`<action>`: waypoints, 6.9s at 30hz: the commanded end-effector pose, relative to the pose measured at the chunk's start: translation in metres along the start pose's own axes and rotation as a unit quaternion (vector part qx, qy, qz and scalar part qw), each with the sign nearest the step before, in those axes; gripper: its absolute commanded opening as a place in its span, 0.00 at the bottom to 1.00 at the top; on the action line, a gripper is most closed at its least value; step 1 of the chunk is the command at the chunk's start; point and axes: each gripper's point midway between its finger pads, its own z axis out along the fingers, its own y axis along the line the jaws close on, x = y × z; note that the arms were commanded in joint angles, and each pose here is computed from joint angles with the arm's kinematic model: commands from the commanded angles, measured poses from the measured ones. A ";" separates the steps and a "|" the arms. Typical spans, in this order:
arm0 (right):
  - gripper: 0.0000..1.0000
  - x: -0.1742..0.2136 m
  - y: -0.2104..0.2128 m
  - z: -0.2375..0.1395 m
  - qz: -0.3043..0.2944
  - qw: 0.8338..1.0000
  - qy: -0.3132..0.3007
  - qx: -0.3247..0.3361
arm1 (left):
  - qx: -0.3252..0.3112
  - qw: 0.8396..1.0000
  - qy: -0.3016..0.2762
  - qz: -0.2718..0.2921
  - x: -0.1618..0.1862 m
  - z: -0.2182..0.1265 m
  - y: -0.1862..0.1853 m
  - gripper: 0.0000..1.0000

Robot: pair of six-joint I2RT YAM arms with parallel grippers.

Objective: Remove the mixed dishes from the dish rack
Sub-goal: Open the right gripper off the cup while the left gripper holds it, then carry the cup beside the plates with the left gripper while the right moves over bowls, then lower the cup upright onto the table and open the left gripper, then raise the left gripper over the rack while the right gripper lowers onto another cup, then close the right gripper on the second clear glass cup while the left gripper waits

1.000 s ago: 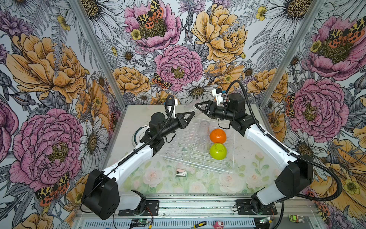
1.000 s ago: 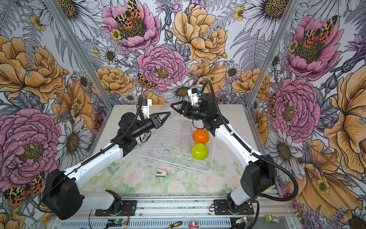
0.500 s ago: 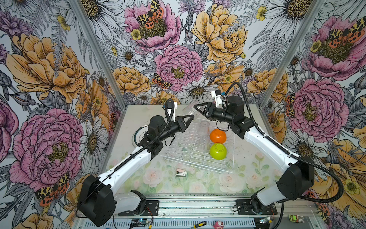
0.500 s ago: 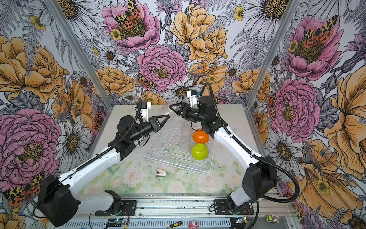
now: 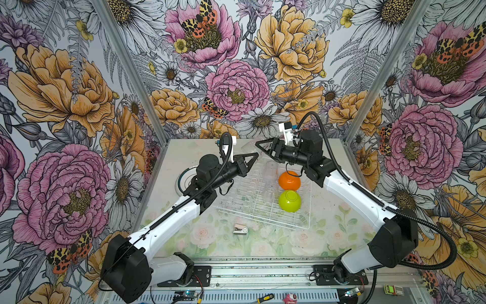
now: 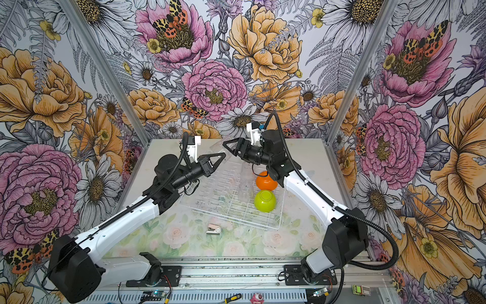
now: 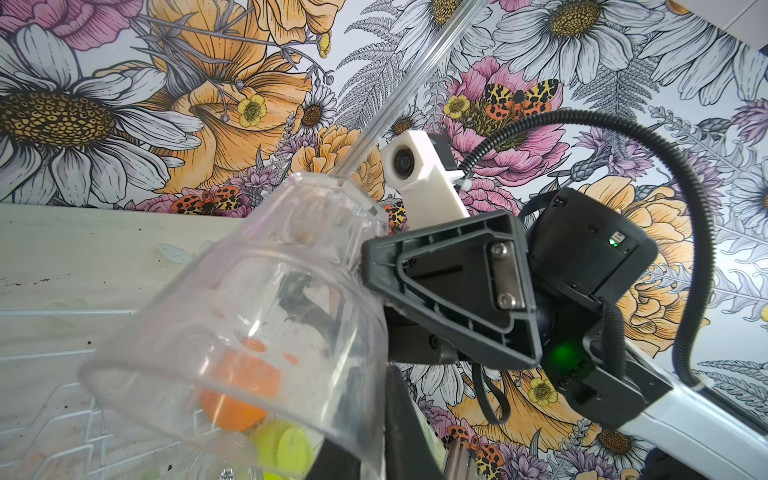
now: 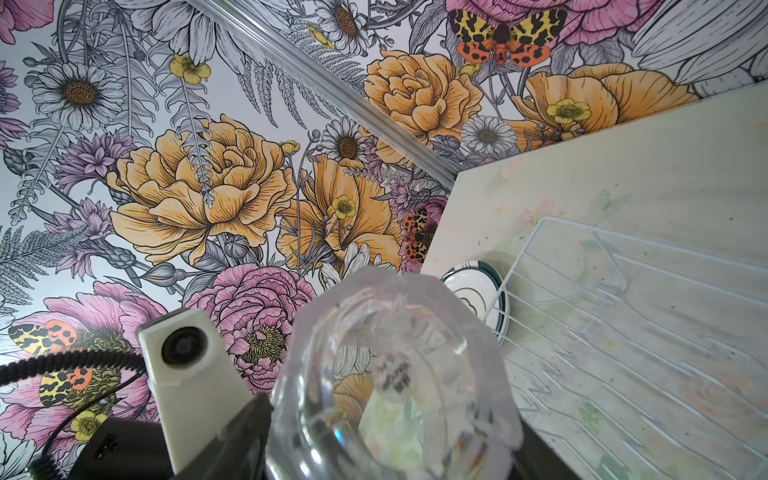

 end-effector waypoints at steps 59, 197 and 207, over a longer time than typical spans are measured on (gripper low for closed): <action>0.82 0.062 -0.121 -0.103 -0.096 0.975 0.011 0.200 | -0.635 0.752 0.160 -0.073 -0.121 -0.133 0.419 0.00; 0.65 0.128 -0.209 -0.019 -0.050 0.903 0.098 0.415 | -0.378 0.880 0.286 -0.004 0.080 -0.053 0.153 0.99; 0.60 0.128 -0.207 -0.027 -0.045 0.903 0.089 0.417 | -0.380 0.878 0.291 -0.002 0.084 -0.052 0.155 0.99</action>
